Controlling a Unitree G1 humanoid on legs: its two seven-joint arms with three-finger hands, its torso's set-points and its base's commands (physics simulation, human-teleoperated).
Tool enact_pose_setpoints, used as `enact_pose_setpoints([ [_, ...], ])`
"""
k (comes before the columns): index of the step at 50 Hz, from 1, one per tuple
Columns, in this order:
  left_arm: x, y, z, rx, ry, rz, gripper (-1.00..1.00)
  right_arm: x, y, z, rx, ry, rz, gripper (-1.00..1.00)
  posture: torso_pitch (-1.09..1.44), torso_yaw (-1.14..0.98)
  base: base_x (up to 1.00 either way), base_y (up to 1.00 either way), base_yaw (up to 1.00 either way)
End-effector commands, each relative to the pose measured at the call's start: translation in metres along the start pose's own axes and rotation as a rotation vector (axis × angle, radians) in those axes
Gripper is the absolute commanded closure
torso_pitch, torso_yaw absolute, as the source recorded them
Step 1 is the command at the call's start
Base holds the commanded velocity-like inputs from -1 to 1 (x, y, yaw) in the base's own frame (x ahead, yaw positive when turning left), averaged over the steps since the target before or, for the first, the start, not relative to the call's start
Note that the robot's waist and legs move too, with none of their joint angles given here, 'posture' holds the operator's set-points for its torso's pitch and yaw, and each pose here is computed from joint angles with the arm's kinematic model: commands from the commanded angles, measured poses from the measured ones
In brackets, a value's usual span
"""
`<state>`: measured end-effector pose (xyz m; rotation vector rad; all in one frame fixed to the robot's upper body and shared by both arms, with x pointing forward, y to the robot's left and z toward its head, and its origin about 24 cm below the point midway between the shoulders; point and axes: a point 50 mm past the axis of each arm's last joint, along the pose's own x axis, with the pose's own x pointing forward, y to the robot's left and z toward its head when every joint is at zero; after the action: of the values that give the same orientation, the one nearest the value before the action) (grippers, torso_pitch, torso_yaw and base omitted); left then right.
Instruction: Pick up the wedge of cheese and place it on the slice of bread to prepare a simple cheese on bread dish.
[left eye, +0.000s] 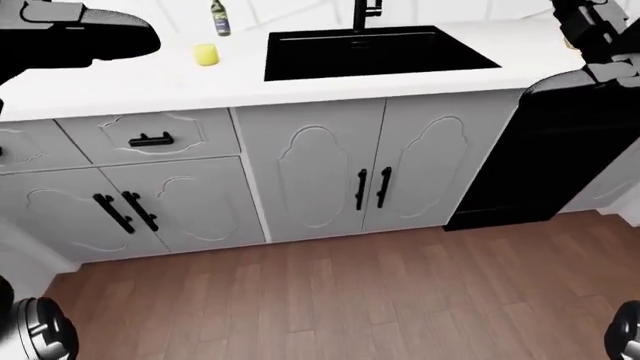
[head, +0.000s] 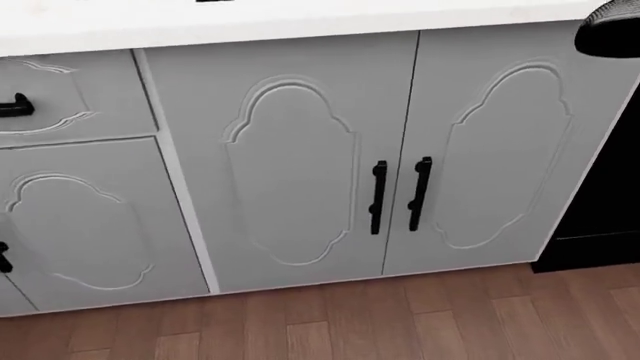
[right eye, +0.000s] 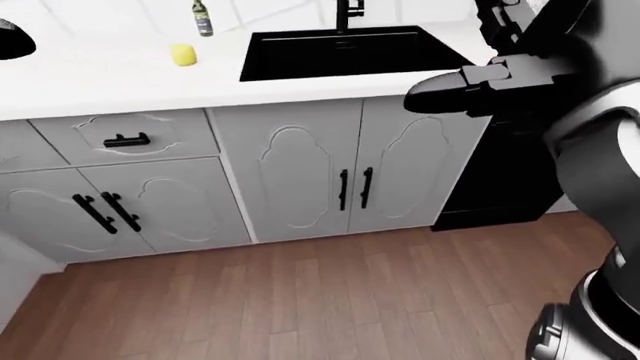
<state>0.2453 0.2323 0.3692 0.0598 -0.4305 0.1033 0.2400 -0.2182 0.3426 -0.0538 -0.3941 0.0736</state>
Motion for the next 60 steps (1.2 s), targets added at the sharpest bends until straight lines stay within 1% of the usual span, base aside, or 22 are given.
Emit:
enact_pose_setpoints([
  [1, -0.004, 0.008, 0.019, -0.011, -0.101, 0.046, -1.00, -0.003, 0.002, 0.016, -0.005, -0.089, 0.005, -1.00, 0.00, 0.00, 0.00, 0.52, 0.00],
  [3, -0.004, 0.009, 0.019, -0.006, -0.102, 0.055, -1.00, -0.003, 0.002, 0.016, -0.005, -0.091, 0.005, -1.00, 0.00, 0.00, 0.00, 0.53, 0.00],
  [8, -0.003, 0.008, 0.018, -0.005, -0.099, 0.050, -1.00, -0.002, 0.001, 0.015, -0.004, -0.091, 0.005, -1.00, 0.00, 0.00, 0.00, 0.53, 0.00],
  [10, -0.002, 0.008, 0.015, 0.009, -0.097, 0.059, -1.00, -0.003, 0.002, 0.016, -0.004, -0.092, 0.006, -1.00, 0.00, 0.00, 0.00, 0.53, 0.00],
  [14, -0.001, 0.009, 0.015, 0.001, -0.096, 0.060, -1.00, -0.003, 0.001, 0.016, -0.003, -0.092, 0.003, -1.00, 0.00, 0.00, 0.00, 0.53, 0.00],
  [20, -0.001, 0.007, 0.013, 0.006, -0.089, 0.057, -1.00, -0.002, 0.002, 0.014, -0.007, -0.083, 0.006, -1.00, 0.00, 0.00, 0.00, 0.52, 0.00],
  [23, -0.002, 0.006, 0.014, 0.005, -0.095, 0.050, -1.00, -0.002, 0.002, 0.015, -0.008, -0.084, 0.004, -1.00, 0.00, 0.00, 0.00, 0.53, 0.00],
  [36, 0.000, 0.007, 0.013, 0.011, -0.089, 0.055, -1.00, -0.001, 0.003, 0.012, -0.009, -0.076, 0.005, -1.00, 0.00, 0.00, 0.00, 0.52, 0.00],
  [37, 0.000, 0.007, 0.012, 0.012, -0.088, 0.055, -1.00, 0.000, 0.002, 0.012, -0.018, -0.076, -0.004, -1.00, 0.00, 0.00, 0.00, 0.52, 0.00],
  [38, 0.000, 0.007, 0.012, 0.014, -0.088, 0.055, -1.00, 0.001, -0.001, 0.013, -0.074, -0.082, -0.061, -1.00, 0.00, 0.00, 0.00, 0.05, 0.00],
  [39, 0.000, 0.007, 0.012, 0.014, -0.088, 0.054, -1.00, 0.003, -0.003, 0.010, -0.070, -0.063, -0.073, -1.00, 0.00, 0.00, 0.00, 0.00, 0.00],
  [40, 0.000, 0.007, 0.012, 0.015, -0.087, 0.055, -1.00, 0.003, -0.003, 0.010, -0.074, -0.060, -0.077, -1.00, 0.00, 0.00, 0.00, 0.00, 0.00],
  [48, 0.001, 0.006, 0.011, 0.017, -0.086, 0.055, -1.00, 0.000, -0.003, 0.013, -0.081, -0.083, -0.073, -1.00, 0.00, 0.00, 0.00, 0.00, 0.00],
  [49, 0.000, 0.006, 0.011, 0.018, -0.087, 0.055, -1.00, 0.000, -0.003, 0.013, -0.058, -0.091, -0.066, -1.00, 0.00, 0.00, 0.00, 0.00, 0.00],
  [52, 0.001, 0.005, 0.010, 0.020, -0.084, 0.054, -1.00, -0.001, 0.000, 0.014, -0.061, -0.087, -0.048, -1.00, 0.00, 0.00, 0.00, 0.00, 0.19],
  [60, 0.002, 0.005, 0.009, 0.022, -0.081, 0.055, -1.00, 0.000, 0.001, 0.011, -0.056, -0.080, -0.041, -1.00, 0.00, 0.00, 0.00, 0.00, 0.26],
])
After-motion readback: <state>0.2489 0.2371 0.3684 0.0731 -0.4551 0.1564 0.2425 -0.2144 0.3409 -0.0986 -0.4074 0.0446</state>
